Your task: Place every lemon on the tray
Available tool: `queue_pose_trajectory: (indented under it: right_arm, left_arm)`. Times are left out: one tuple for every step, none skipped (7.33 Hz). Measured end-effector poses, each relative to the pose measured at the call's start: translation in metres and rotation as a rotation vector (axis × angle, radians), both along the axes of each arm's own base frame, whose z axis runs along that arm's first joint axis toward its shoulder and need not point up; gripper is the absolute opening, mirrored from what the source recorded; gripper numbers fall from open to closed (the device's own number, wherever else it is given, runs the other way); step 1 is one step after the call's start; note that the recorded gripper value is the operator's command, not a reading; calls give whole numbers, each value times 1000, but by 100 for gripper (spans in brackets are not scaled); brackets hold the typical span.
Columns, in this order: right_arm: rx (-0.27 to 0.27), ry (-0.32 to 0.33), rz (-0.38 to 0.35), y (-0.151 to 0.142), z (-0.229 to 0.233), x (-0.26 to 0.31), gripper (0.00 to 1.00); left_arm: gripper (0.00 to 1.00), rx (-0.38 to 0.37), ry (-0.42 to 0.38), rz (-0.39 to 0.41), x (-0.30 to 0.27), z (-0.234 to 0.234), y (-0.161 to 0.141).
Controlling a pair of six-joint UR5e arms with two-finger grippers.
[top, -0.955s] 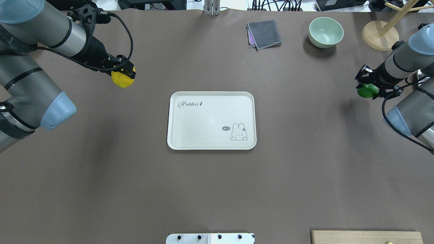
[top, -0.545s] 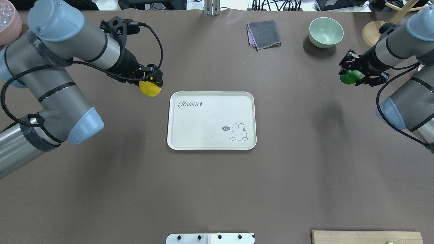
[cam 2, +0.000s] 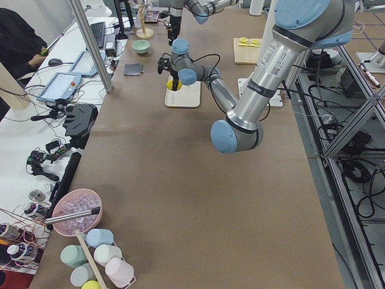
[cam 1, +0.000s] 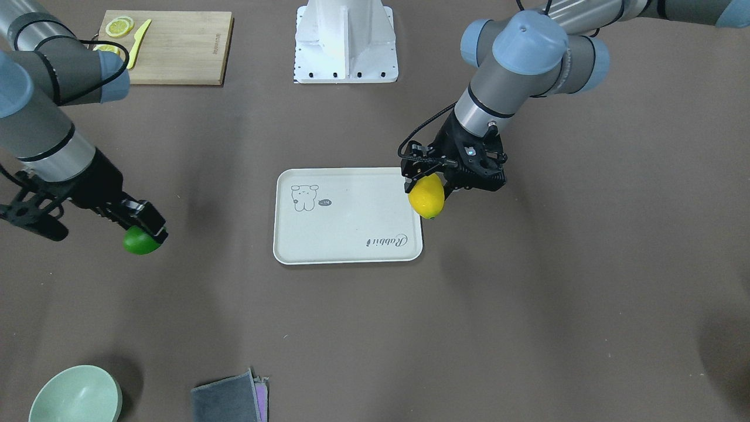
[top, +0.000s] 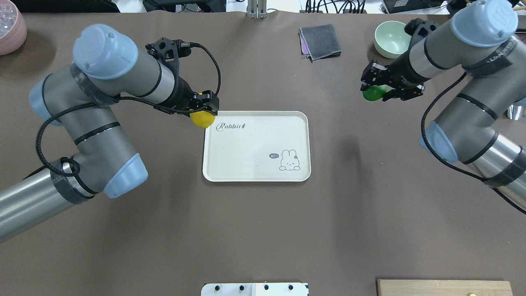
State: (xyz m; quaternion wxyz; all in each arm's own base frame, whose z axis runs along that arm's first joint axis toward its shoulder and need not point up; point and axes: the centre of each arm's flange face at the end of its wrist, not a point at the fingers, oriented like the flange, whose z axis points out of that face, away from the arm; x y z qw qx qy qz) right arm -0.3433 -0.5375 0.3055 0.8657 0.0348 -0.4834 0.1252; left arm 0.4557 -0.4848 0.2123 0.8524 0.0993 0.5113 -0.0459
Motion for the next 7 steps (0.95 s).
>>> queue_pose_trajectory:
  right_arm:
    - [82,-11,-72,12,-19,-27,0]
    - [154,-26,-114,21,-25,-55,0]
    - [225,-43,-124,23,-18,-87,0]
    - [274,-57,-124,23,-8,-115,0]
    - [300,-68,-126,25,-9,-135,0]
    - [315,-79,-131,27,-18,-150,0]
    - [324,-82,-135,31,-24,-161,0]
  left_arm:
    - [0,-21,-3,-25,17,1,13]
    - [0,-36,-4,-44,34,-1,27]
    - [0,-46,-5,-57,49,-3,39]
    - [0,-56,-8,-63,60,-2,46]
    - [0,-61,-11,-66,67,2,47]
    - [0,-61,-8,-67,74,8,45]
    - [0,-61,-6,-68,81,14,42]
